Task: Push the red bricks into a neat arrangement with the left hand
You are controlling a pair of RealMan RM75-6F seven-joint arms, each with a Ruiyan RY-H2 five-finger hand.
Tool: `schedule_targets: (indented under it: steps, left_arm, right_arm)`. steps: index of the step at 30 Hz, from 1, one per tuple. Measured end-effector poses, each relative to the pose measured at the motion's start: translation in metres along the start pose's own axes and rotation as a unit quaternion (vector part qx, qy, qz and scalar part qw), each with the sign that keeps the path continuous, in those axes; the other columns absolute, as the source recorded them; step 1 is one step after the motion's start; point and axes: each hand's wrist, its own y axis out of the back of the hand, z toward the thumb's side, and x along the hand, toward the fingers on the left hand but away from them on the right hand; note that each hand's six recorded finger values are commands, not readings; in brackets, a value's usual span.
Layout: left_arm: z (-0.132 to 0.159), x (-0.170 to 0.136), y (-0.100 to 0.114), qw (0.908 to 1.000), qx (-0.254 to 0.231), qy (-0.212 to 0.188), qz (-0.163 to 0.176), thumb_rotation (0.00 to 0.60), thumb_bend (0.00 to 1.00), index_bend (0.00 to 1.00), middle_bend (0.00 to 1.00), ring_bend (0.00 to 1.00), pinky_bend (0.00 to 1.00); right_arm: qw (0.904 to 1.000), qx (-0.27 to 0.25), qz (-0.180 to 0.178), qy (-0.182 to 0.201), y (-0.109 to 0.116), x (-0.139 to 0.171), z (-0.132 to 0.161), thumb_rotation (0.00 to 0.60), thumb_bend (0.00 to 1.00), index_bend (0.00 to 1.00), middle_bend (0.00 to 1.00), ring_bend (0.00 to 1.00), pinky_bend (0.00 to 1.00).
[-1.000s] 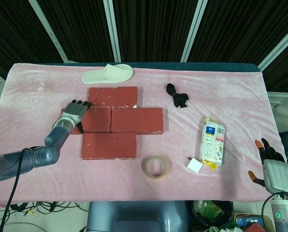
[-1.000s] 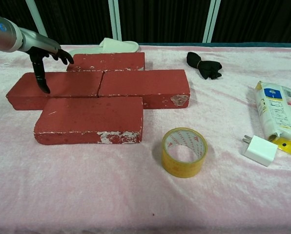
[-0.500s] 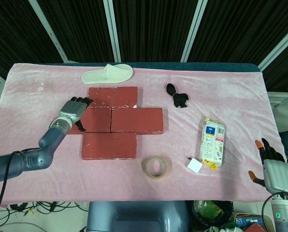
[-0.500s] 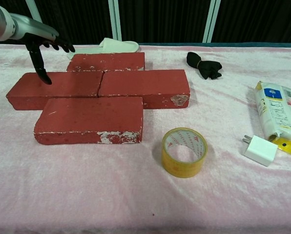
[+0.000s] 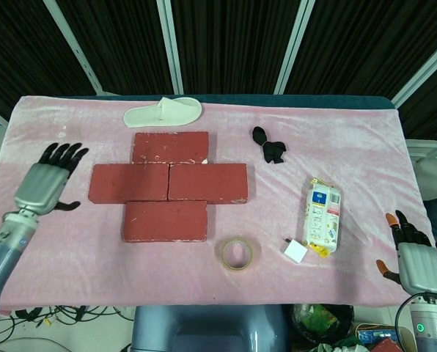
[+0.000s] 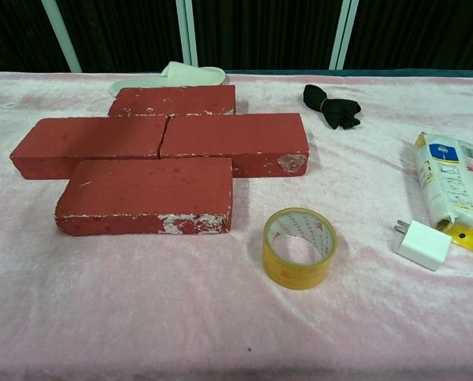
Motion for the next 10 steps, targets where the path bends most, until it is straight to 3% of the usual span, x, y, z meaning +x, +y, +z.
schedule_targets:
  steps: [5, 10]
  left_arm:
    - [-0.037, -0.080, -0.024, 0.9978, -0.047, 0.045, 0.015, 0.600, 0.02, 0.00, 0.02, 0.00, 0.00]
    - [-0.052, -0.125, -0.045, 0.9943, -0.087, 0.058, 0.021, 0.600, 0.02, 0.00, 0.02, 0.00, 0.00]
  right_arm:
    - [1.0000, 0.004, 0.000, 0.003, -0.001, 0.001, 0.002, 0.600, 0.15, 0.07, 0.00, 0.12, 0.20]
    - [1.0000, 0.007, -0.002, 0.003, -0.001, 0.001, 0.002, 0.600, 0.15, 0.07, 0.00, 0.12, 0.20]
